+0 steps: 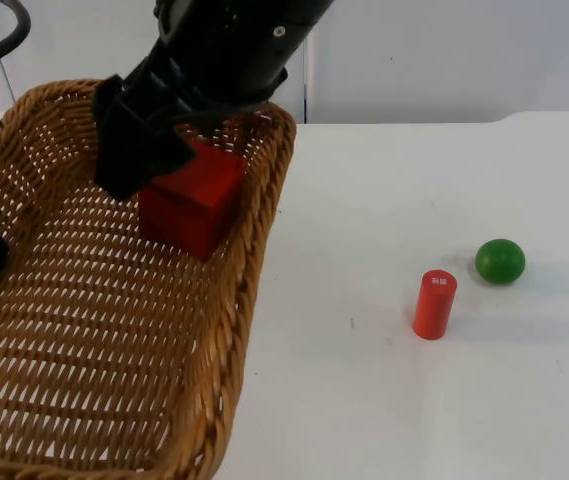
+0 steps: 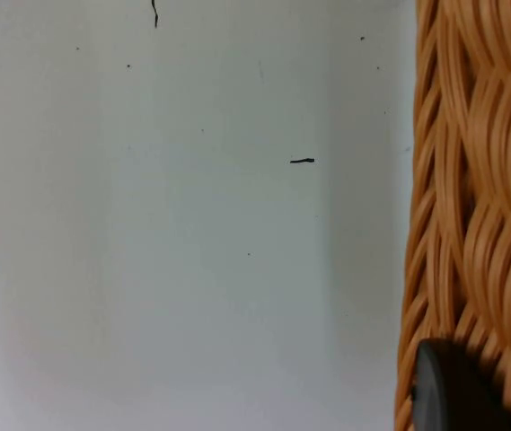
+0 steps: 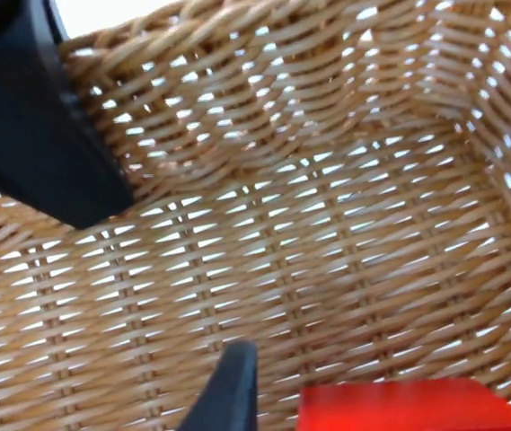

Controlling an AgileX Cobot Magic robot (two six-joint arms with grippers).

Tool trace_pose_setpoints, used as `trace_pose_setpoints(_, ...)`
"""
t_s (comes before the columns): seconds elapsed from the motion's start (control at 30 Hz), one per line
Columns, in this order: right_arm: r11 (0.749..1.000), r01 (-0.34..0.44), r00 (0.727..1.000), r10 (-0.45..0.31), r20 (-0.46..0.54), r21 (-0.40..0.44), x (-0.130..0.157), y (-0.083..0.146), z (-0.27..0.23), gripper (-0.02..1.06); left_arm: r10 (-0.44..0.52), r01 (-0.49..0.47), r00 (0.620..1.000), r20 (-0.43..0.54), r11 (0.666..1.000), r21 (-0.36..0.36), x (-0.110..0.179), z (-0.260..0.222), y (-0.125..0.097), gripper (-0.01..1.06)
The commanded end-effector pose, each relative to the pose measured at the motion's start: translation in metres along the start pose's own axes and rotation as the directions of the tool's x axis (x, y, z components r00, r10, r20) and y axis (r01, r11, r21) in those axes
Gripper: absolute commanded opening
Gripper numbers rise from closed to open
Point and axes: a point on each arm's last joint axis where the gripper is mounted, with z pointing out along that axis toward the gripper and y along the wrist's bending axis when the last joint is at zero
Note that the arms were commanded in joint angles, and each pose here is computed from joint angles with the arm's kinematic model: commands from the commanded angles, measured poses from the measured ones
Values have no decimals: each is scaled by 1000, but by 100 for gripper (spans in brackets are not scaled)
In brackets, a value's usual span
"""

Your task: Pick up the basket with the left hand and place the object to the left of the red cylinder into the basket with the right hand.

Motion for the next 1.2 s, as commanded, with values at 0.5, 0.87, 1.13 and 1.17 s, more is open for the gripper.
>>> trace_pose_setpoints(0.5, 995, 76, 997, -77, 14, 69, -11, 7, -69, 87, -16, 15, 1000, 16, 1000, 27, 0, -2, -3, 0)
trace_pose_setpoints(0.87, 998, -9, 999, 6, 34, 65, -1, -2, -118, 87, -13, 12, 1000, 16, 1000, 27, 0, -2, -3, 0)
trace_pose_setpoints(1.13, 990, -75, 994, 65, 86, 119, 34, -10, -160, 87, -13, 12, 1000, 17, 1000, 26, 0, -2, -3, 0)
trace_pose_setpoints(1.17, 990, -75, 994, 65, 86, 119, 34, -10, -160, 87, -13, 12, 1000, 17, 1000, 26, 0, -2, -3, 0)
